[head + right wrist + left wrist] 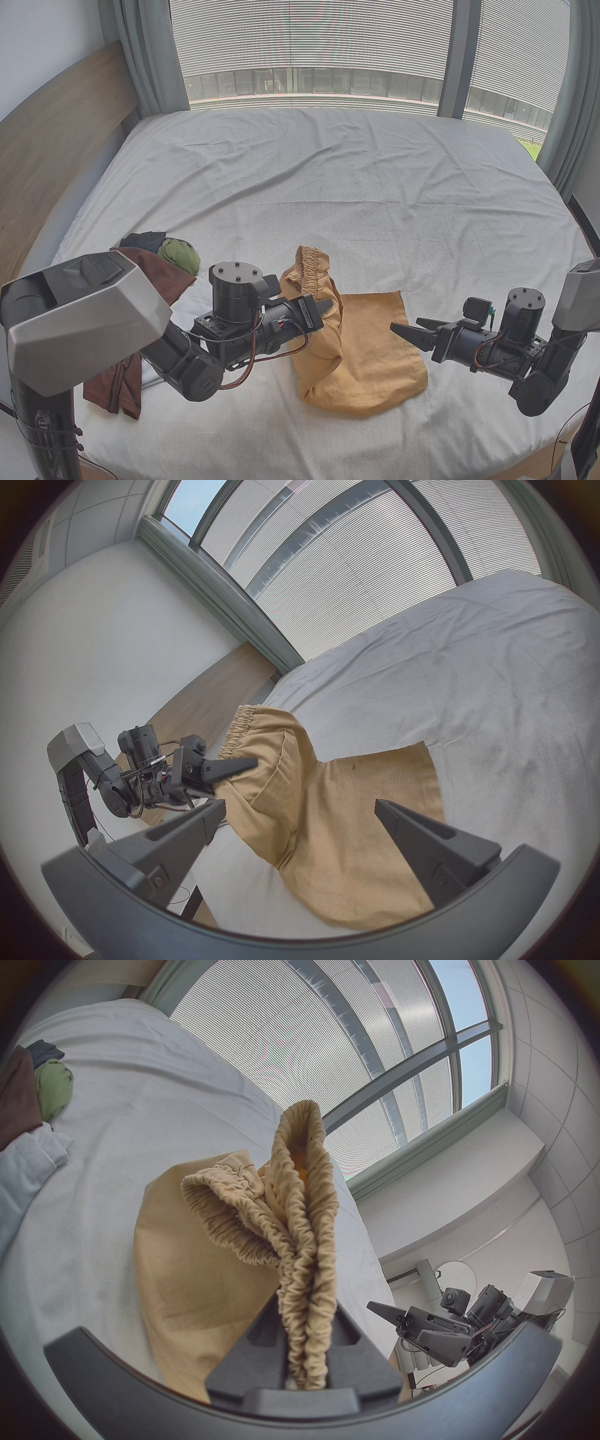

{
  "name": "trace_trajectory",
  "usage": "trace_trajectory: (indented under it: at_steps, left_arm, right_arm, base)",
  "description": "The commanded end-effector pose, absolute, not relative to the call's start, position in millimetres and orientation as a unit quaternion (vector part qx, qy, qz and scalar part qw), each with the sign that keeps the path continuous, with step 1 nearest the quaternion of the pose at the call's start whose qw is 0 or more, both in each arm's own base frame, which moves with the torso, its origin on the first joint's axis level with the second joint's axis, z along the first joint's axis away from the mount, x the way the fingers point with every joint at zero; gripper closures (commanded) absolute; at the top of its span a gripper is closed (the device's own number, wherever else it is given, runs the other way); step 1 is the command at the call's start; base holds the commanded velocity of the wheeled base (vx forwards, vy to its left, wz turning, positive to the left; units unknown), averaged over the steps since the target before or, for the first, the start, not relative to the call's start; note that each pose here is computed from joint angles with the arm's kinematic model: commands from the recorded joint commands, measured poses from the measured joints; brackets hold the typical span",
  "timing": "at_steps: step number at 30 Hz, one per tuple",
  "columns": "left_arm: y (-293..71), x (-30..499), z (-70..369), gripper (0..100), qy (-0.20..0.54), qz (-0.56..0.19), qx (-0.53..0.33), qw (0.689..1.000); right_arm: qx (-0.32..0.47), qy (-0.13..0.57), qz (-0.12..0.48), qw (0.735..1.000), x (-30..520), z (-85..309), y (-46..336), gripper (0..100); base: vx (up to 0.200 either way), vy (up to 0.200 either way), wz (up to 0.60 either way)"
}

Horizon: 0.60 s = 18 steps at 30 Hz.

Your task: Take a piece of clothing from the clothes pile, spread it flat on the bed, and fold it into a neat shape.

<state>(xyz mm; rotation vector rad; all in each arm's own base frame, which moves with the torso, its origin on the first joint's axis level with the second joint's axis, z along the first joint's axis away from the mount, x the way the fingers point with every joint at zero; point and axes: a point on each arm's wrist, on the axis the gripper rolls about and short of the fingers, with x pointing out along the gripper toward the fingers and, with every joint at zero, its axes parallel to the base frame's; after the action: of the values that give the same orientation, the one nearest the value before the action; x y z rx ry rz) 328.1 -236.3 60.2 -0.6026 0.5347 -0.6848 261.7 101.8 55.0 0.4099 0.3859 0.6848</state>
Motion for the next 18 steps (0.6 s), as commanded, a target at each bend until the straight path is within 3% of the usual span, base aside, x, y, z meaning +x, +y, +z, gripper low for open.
trace_trajectory:
  at_steps: [1, 18]
  left_arm:
    - [-248, 331, 52, 100, 0.263, -0.333, -0.284, 0.860]
    - [-278, 330, 23, 100, 0.292, -0.335, -0.266, 0.855]
  right_arm:
    - [0.200, 0.180, 0.328, 0.906, 264, 57, 99, 0]
    - [0.204, 0.169, 0.317, 0.911, 271, 60, 94, 0]
  base:
    - [0.000, 0.000, 0.00]
    - [0.000, 0.000, 0.00]
